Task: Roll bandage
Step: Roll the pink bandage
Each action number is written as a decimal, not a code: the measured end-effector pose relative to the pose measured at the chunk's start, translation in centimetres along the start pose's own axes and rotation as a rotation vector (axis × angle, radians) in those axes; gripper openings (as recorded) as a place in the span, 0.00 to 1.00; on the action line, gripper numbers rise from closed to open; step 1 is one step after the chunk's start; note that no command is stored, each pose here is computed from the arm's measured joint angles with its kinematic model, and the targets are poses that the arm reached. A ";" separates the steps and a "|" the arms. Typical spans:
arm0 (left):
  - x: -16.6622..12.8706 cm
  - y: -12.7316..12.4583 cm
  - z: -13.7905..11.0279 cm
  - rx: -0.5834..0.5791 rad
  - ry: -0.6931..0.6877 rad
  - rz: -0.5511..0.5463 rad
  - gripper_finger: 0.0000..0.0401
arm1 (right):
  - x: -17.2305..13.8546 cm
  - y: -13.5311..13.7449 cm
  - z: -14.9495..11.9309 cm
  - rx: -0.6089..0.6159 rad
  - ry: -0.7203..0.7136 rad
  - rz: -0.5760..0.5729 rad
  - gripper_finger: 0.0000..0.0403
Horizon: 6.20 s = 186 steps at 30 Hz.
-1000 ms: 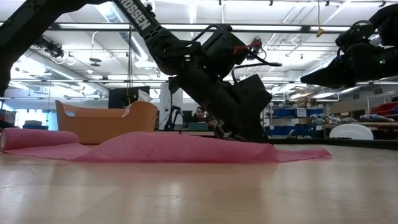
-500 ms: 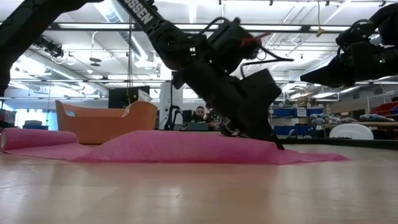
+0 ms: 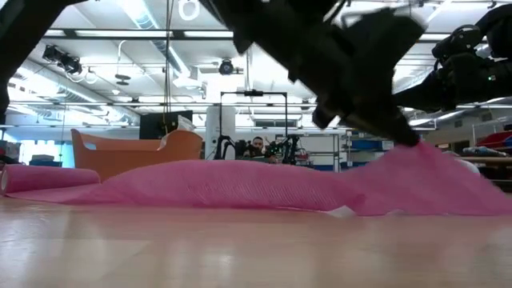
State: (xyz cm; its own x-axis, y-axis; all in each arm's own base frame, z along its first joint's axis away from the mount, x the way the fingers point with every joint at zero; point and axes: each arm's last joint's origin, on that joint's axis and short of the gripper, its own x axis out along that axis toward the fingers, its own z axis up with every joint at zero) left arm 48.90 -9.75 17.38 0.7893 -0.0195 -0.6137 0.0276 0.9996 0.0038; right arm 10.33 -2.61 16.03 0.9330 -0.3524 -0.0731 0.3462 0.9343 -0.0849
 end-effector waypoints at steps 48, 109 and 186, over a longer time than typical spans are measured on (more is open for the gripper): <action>-6.5 -19.0 -3.0 -0.189 -0.149 -0.085 0.35 | 0.0 0.0 0.0 0.000 0.000 0.000 0.02; 0.7 -17.4 -6.0 -0.299 -0.155 -0.294 0.06 | 0.0 0.0 0.1 0.001 -0.007 -0.001 0.02; -9.3 -21.0 1.0 -0.080 0.018 0.319 0.01 | 0.0 0.1 0.8 -0.049 -0.083 0.045 0.02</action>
State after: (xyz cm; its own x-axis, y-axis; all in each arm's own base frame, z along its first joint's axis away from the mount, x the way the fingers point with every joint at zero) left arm 41.57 -30.59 23.77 0.7394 0.2950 -0.6052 -0.2686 0.9535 0.1366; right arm 10.40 -2.47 16.83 0.9530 -0.3028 0.0048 0.3008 0.9445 -0.1318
